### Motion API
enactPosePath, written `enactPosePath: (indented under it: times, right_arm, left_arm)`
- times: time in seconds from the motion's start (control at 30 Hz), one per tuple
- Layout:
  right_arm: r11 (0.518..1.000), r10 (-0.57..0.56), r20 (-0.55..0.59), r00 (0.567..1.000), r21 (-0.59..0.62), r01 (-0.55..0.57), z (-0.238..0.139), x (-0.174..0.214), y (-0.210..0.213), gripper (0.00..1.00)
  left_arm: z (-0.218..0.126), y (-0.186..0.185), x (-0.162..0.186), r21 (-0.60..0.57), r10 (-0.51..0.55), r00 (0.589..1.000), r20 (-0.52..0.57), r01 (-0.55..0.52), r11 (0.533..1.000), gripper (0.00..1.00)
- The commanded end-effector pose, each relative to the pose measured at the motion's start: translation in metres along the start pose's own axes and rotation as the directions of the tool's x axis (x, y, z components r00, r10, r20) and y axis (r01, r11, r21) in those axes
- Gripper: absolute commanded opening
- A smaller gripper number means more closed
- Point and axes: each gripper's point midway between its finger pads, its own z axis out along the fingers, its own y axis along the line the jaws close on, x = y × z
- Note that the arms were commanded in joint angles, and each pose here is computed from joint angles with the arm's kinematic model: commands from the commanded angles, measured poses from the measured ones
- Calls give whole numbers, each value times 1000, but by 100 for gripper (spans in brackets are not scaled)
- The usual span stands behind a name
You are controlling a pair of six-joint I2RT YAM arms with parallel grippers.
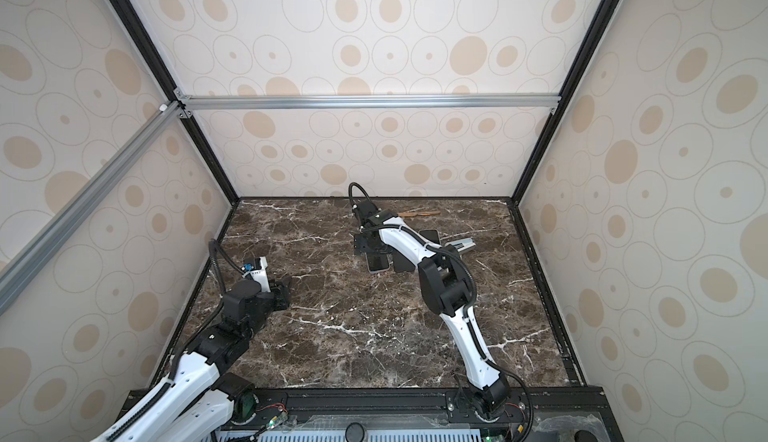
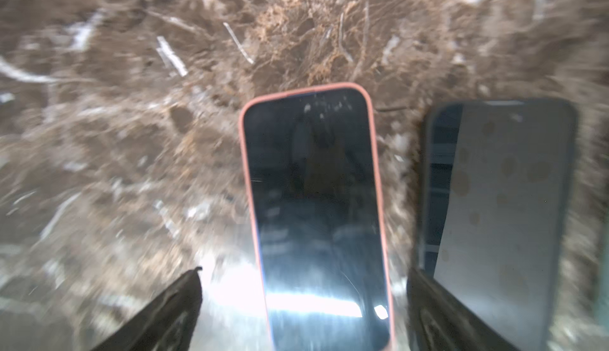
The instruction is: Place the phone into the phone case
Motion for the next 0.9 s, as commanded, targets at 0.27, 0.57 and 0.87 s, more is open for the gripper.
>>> enactPosePath:
  times: [0.27, 0.57, 0.87]
  right_arm:
    - [962, -138, 486, 863, 272, 0, -175, 1, -148, 99]
    - [933, -246, 626, 740, 360, 6, -121, 81, -262, 99]
    - [953, -302, 663, 685, 217, 210, -85, 72, -235, 99]
  left_arm:
    - [18, 59, -83, -415, 168, 906, 390, 10, 910, 70]
    - [39, 106, -44, -452, 245, 903, 352, -65, 890, 72]
    - [51, 86, -48, -292, 326, 842, 430, -212, 933, 74]
